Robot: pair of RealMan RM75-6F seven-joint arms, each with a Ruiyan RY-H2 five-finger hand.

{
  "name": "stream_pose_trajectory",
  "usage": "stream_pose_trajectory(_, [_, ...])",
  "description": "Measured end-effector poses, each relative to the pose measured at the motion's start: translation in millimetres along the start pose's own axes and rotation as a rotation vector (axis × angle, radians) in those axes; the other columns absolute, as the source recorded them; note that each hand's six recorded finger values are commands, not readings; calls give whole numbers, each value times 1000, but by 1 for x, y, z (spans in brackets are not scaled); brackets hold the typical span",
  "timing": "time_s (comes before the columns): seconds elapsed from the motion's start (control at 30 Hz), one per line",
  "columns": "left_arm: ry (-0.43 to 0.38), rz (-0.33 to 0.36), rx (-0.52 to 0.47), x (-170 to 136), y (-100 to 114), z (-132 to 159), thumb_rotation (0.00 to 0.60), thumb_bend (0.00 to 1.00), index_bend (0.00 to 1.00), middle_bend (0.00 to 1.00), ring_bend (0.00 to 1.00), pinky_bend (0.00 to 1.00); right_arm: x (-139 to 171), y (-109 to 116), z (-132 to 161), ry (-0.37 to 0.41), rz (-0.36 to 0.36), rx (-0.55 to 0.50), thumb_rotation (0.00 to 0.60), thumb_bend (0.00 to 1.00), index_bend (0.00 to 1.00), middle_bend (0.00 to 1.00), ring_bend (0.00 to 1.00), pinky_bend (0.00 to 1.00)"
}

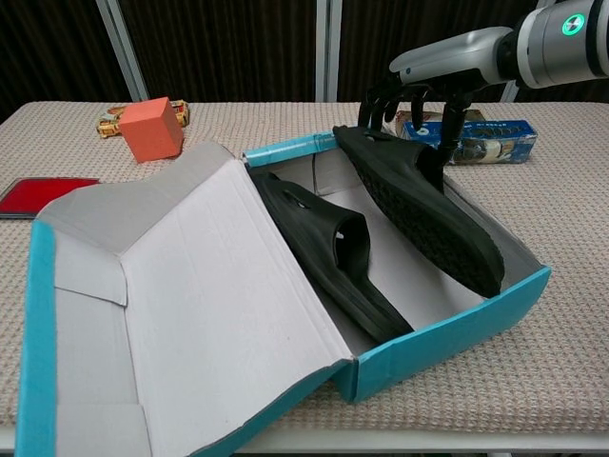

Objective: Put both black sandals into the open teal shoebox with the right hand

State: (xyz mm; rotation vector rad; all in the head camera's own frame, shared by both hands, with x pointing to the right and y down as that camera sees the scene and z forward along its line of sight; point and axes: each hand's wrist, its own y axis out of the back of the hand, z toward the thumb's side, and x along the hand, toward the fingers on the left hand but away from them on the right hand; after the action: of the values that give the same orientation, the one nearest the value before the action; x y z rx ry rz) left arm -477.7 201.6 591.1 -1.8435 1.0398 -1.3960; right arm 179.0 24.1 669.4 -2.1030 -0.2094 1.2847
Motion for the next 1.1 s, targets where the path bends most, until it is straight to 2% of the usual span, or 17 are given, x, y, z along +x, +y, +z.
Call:
stream_pose_trajectory(0.13, [-3, 2, -4, 0, 1, 1, 600, 21, 192, 235, 113, 139, 11, 4, -2, -11, 23, -19, 600, 0, 5, 82, 0, 175])
stream_pose_trajectory(0.37, [-13, 12, -9, -3, 3, 5, 600, 21, 192, 236, 113, 139, 26, 8, 5, -2, 24, -54, 600, 0, 0, 78, 0, 157])
stream_pose_trajectory(0.57, [-28, 21, -11, -4, 7, 10, 600, 21, 192, 235, 113, 139, 48, 24, 24, 52, -34, -208, 600, 0, 0, 128, 3, 173])
stream_pose_trajectory(0.67, [-35, 18, -11, -3, 6, 13, 600, 21, 192, 235, 113, 139, 62, 31, 29, 82, -73, -303, 600, 19, 6, 168, 45, 208])
stream_pose_trajectory(0.77, [-43, 16, -8, -2, 5, 17, 600, 21, 192, 235, 113, 139, 74, 35, 32, 117, -107, -407, 600, 77, 26, 202, 89, 244])
stream_pose_trajectory(0.87, [-46, 15, -6, -1, 5, 19, 600, 22, 192, 235, 113, 139, 85, 33, 35, 158, -124, -514, 600, 218, 41, 227, 121, 272])
stream_pose_trajectory(1.0, [-48, 9, 0, -2, 4, 21, 600, 21, 192, 235, 113, 139, 96, 23, 42, 227, -110, -670, 600, 367, 122, 256, 155, 309])
stream_pose_trajectory(1.1, [-46, 7, 3, -2, 4, 22, 600, 21, 192, 235, 113, 139, 103, 13, 48, 288, -85, -772, 600, 426, 188, 294, 197, 353])
